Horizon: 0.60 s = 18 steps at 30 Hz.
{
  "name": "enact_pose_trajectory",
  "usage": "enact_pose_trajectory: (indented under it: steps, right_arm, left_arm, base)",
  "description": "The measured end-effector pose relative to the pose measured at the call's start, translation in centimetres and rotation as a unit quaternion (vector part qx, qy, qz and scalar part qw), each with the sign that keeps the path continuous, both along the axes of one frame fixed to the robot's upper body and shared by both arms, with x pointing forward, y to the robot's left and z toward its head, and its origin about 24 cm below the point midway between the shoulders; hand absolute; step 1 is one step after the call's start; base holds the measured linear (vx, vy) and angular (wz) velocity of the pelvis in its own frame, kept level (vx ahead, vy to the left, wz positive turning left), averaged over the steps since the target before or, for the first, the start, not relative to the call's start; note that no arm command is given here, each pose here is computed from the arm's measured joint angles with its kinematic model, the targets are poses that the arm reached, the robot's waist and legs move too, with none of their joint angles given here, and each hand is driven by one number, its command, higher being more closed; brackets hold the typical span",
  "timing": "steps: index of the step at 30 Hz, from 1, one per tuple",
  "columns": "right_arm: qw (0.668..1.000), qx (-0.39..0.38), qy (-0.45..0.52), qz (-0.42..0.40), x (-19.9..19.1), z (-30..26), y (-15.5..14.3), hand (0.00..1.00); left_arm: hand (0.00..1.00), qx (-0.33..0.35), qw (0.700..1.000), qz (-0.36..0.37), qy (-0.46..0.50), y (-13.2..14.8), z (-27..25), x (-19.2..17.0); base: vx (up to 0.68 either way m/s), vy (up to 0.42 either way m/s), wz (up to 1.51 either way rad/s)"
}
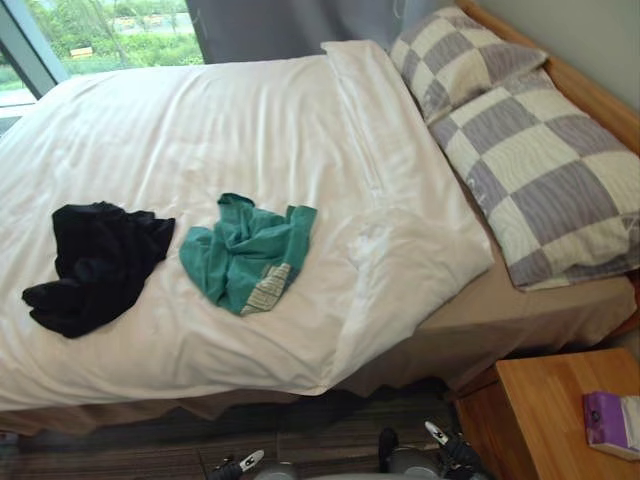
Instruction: Tidy the bed and pick cloth on bed and put in laundry
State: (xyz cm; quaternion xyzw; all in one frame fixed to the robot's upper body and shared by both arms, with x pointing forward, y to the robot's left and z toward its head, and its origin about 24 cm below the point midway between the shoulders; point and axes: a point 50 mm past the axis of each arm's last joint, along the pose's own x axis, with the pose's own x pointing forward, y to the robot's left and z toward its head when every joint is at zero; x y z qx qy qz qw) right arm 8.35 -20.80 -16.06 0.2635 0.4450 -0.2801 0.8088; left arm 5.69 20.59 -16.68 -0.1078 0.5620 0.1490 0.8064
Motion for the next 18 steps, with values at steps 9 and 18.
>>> enact_pose_trajectory:
  steps: [9,18]
  right_arm:
    - [0.939,-0.199,0.006,-0.282,-5.1,3.7,-7.9,0.0]
    - [0.816,-0.512,-0.227,-0.144,4.9,18.4,-16.6,0.0]
  left_arm:
    - [0.0,0.002,1.0,0.002,-0.006,0.2,0.0,-0.3]
    - [0.0,0.025,0.999,-0.035,-0.004,2.4,0.7,-1.7]
  base:
    - [0.0,-0.047,0.25]
    - [0.01,0.055,0.12]
